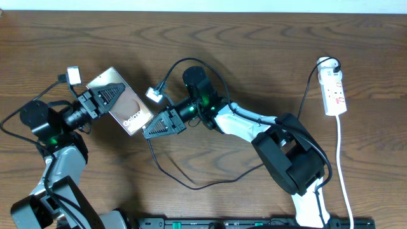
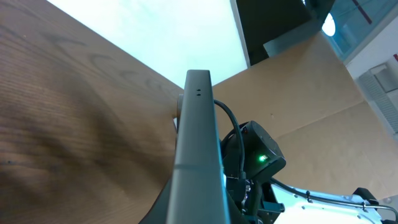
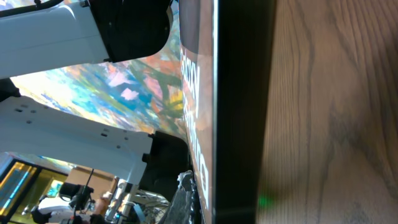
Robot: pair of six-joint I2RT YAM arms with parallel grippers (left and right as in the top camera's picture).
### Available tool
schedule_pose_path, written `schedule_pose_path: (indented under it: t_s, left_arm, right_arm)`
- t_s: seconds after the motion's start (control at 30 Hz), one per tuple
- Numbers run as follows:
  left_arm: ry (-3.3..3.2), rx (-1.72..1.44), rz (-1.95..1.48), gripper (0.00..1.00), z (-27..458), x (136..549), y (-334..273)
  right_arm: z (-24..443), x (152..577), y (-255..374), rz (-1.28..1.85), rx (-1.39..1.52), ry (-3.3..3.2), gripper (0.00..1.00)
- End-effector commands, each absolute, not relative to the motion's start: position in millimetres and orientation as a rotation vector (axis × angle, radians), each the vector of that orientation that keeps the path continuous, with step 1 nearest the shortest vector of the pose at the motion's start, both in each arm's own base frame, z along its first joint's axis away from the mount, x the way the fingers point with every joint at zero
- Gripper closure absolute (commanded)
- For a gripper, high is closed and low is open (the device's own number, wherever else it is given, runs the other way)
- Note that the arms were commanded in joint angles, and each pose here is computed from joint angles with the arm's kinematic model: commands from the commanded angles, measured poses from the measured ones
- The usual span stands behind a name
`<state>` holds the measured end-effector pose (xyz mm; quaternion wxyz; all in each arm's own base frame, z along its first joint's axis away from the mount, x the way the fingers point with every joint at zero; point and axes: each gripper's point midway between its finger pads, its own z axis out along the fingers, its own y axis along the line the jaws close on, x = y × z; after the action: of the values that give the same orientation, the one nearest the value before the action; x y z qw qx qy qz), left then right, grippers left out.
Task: Plug charger to phone and switch on socket
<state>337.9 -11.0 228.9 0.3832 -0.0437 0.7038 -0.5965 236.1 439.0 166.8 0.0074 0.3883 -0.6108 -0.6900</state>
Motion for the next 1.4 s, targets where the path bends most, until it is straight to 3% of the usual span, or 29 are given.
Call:
schedule_pose_path:
  t_s: [0.0, 1.37]
  left_arm:
    - [1.818, 0.013, -1.566, 0.92, 231.8, 326.7, -24.6]
    - [1.817, 0.016, -1.565, 0.93, 231.8, 326.6, -24.6]
  right_arm:
    - [173.3, 245.9, 443.5, -2.196, 1.247, -1.954, 0.99]
    - [170.0, 270.8, 424.0, -2.203, 1.185, -2.008, 0.99]
